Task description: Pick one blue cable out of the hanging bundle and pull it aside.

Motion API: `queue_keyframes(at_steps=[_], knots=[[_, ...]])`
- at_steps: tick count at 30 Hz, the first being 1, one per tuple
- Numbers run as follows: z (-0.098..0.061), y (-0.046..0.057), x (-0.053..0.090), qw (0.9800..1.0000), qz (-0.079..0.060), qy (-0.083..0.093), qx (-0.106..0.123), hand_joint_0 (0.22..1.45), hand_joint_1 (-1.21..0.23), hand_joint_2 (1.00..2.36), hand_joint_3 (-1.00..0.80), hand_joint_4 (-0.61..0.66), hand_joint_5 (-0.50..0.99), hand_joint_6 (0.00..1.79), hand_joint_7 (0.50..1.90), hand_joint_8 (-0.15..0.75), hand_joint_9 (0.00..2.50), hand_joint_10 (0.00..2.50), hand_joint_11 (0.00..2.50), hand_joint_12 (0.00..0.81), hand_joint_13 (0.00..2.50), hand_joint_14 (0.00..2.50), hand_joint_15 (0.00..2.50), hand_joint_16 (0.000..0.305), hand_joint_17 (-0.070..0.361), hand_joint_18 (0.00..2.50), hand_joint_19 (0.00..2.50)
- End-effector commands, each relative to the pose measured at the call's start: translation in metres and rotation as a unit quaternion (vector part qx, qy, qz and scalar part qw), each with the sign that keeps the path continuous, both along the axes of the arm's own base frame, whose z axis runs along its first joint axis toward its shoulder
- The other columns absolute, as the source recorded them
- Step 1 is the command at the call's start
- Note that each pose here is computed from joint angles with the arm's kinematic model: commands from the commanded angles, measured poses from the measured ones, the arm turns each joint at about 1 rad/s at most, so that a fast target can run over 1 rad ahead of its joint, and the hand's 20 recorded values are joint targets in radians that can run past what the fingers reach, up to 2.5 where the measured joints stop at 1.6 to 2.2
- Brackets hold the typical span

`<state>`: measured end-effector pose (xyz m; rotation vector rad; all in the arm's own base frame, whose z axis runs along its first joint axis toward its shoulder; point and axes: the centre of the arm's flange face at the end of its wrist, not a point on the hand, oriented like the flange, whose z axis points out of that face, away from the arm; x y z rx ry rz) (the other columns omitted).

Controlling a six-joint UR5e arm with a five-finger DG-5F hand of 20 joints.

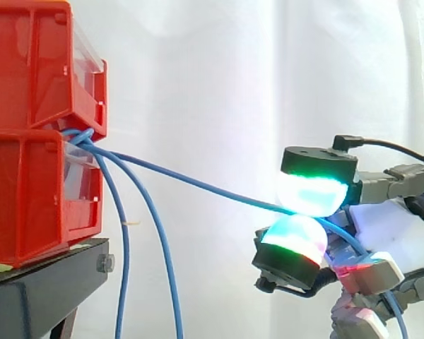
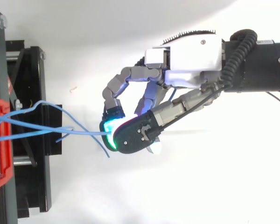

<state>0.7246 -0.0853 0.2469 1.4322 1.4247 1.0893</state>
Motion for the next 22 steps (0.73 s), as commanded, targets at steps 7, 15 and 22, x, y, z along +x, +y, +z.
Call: queue_keyframes(at_steps=[7,15,22], knots=[[-0.0009,0.0003,-0.0004,1.0,0.0,0.001,0.0,0.66,-0.84,1.28,0.07,-0.5,-0.07,0.95,1.25,0.179,1.35,0.02,0.73,0.279,1.03,0.03,0.82,0.047,0.105,0.65,0.54],[-0.0009,0.0003,-0.0004,1.0,0.0,0.001,0.0,0.66,-0.84,1.27,0.08,-0.49,-0.07,0.95,1.25,0.181,1.36,0.03,0.74,0.28,1.03,0.03,0.82,0.046,0.105,0.65,0.55],[-0.0009,-0.0008,-0.0006,1.0,-0.001,0.001,0.0,0.66,-0.84,1.27,0.08,-0.49,-0.07,0.95,1.24,0.176,1.36,0.03,0.74,0.282,1.03,0.03,0.81,0.046,0.104,0.65,0.55]])
